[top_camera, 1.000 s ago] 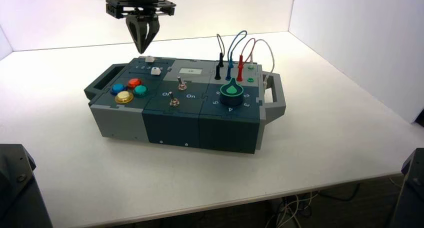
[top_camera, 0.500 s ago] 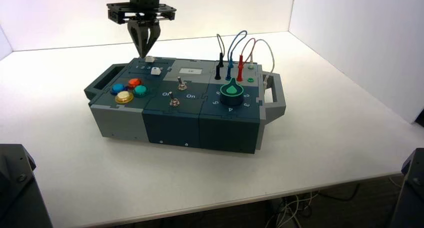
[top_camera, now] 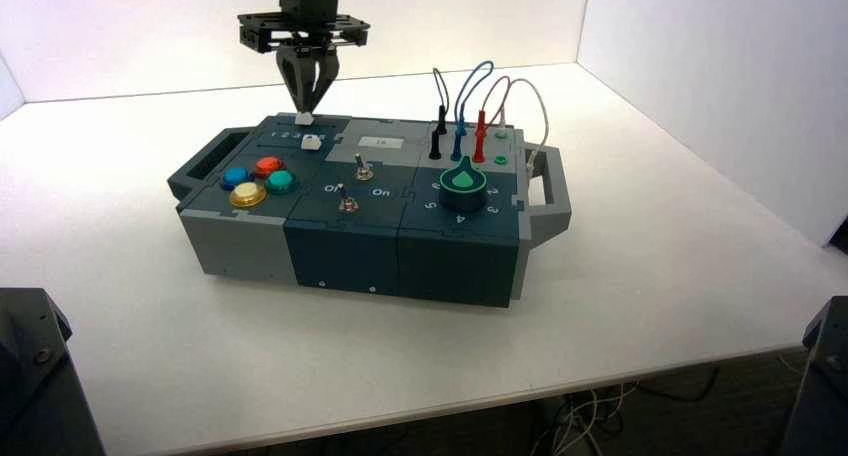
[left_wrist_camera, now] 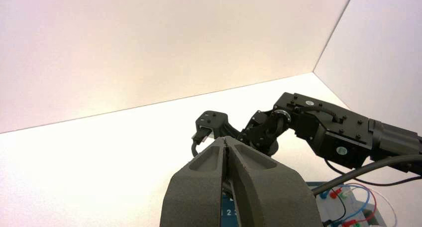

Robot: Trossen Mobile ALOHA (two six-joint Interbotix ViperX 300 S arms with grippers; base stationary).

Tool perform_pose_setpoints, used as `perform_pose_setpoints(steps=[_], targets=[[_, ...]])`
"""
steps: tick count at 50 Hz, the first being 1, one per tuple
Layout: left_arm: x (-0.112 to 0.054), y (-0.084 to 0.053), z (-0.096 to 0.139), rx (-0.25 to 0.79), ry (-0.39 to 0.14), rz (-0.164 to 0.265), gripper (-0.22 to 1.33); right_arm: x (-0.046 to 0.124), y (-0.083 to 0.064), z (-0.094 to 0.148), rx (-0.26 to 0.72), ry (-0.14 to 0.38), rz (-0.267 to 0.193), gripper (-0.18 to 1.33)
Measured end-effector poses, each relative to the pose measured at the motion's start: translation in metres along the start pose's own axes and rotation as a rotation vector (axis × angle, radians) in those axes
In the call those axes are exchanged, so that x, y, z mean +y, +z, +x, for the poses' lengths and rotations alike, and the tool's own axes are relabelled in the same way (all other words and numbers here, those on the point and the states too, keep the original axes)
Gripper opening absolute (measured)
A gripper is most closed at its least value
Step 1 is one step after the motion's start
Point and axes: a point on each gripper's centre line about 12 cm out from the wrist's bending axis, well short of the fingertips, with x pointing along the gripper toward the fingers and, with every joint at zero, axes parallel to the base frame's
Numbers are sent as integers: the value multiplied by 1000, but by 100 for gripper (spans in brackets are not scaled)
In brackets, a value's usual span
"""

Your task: Move the top slider to position 5.

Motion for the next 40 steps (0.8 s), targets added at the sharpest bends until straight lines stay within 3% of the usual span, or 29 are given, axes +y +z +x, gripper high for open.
perform_pose_setpoints(steps=[40], targets=[[1,0,0,1,6,-2,-16,4,4,-11,7,5,-2,-14]])
